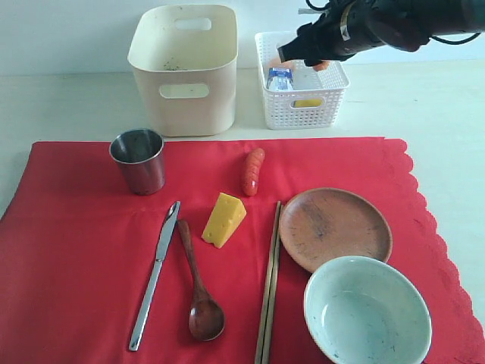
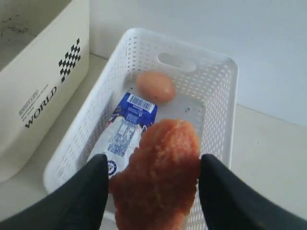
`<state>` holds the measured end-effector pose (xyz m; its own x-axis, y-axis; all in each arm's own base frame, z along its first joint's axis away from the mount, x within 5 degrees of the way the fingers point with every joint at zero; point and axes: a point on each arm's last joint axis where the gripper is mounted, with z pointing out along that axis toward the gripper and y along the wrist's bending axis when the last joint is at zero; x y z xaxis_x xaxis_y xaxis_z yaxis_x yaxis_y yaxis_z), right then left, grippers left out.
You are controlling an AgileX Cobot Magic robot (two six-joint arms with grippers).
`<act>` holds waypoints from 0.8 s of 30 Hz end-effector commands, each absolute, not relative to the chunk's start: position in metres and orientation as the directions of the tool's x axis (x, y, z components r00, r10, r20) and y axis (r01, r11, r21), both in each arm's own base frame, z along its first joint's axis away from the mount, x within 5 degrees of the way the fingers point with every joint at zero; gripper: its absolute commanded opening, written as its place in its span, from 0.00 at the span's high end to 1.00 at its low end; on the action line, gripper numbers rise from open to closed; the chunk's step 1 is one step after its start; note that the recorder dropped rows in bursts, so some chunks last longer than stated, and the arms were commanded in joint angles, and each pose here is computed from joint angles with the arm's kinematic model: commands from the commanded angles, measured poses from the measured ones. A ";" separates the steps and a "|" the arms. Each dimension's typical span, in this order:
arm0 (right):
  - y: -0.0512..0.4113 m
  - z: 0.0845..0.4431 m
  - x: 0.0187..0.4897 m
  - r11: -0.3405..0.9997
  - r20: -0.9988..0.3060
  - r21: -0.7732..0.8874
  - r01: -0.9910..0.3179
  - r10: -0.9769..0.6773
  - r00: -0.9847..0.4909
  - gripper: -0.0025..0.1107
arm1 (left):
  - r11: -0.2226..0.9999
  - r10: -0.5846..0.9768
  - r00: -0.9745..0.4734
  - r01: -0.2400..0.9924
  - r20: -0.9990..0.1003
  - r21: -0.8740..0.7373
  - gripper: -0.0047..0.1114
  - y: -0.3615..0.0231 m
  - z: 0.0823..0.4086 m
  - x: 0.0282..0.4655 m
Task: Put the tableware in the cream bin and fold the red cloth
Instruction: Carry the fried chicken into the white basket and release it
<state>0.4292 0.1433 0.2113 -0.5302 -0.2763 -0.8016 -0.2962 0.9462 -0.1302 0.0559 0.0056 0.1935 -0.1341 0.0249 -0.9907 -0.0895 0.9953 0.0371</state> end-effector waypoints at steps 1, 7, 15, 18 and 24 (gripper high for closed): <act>0.148 0.208 0.445 0.946 -0.815 -0.131 -0.297 -0.274 -0.511 0.98 | 0.995 0.018 -0.125 -0.091 -0.992 0.029 0.96 0.005 0.194 0.056; 0.152 0.193 0.468 0.951 -0.807 -0.138 -0.276 -0.270 -0.525 0.98 | 0.995 0.018 -0.125 -0.091 -0.992 0.029 0.96 0.005 0.194 0.056; 0.156 0.178 0.489 0.965 -0.810 -0.116 -0.234 -0.229 -0.541 0.98 | 0.995 0.018 -0.125 -0.091 -0.992 0.029 0.96 0.005 0.194 0.056; 0.157 0.170 0.494 0.966 -0.800 -0.122 -0.227 -0.231 -0.553 0.98 | 0.995 0.018 -0.125 -0.091 -0.992 0.029 0.96 0.005 0.194 0.056; 0.157 0.158 0.496 0.966 -0.787 -0.126 -0.227 -0.236 -0.570 0.98 | 0.995 0.018 -0.125 -0.091 -0.992 0.029 0.96 0.005 0.194 0.056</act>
